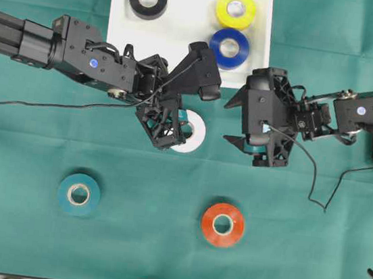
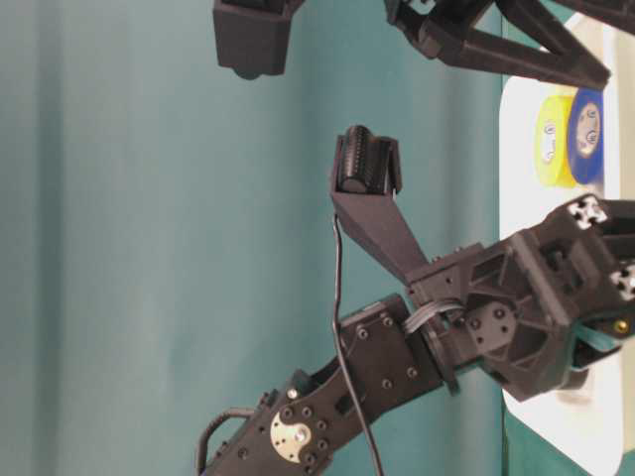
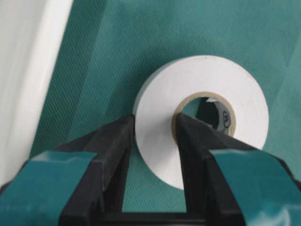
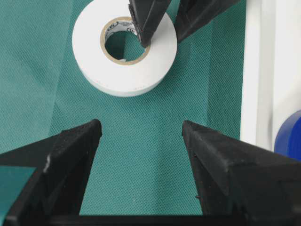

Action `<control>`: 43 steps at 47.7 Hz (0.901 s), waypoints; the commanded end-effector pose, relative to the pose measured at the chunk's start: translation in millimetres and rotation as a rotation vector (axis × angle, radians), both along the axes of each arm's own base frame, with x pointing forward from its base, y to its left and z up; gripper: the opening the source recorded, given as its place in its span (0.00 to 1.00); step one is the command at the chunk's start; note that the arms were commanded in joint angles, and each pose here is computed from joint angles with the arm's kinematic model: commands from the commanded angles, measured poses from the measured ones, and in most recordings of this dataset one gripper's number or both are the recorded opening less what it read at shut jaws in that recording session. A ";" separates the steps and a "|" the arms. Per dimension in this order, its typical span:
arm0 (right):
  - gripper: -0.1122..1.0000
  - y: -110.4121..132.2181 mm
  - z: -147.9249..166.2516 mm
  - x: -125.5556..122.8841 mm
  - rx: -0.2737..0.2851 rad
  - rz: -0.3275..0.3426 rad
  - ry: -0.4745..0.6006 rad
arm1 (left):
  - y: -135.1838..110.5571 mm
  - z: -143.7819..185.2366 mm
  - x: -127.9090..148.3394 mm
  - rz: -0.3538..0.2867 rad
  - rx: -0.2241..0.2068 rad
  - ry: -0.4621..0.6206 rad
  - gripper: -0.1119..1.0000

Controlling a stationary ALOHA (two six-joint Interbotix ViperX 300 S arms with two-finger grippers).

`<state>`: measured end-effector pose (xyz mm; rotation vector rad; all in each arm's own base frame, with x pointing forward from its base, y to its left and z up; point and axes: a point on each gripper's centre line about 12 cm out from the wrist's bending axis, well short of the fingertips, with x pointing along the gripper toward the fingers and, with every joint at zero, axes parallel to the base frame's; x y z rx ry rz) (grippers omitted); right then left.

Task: Put the tape alternately from left to right into the white case.
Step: 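Grip the white roll with the left gripper and carry it to the tray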

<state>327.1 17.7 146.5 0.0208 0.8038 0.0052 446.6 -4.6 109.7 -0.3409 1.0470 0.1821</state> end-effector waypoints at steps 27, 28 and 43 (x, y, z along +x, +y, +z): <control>0.78 1.9 10.9 3.5 0.007 0.007 -0.043 | -0.2 17.3 7.0 0.002 -0.003 -0.043 0.07; 0.78 2.0 11.6 3.5 0.007 0.008 -0.046 | -0.2 18.0 6.9 0.002 -0.003 -0.044 0.07; 0.78 2.0 11.4 3.5 0.011 0.010 -0.052 | -0.2 46.0 0.7 -0.003 -0.001 -0.077 0.07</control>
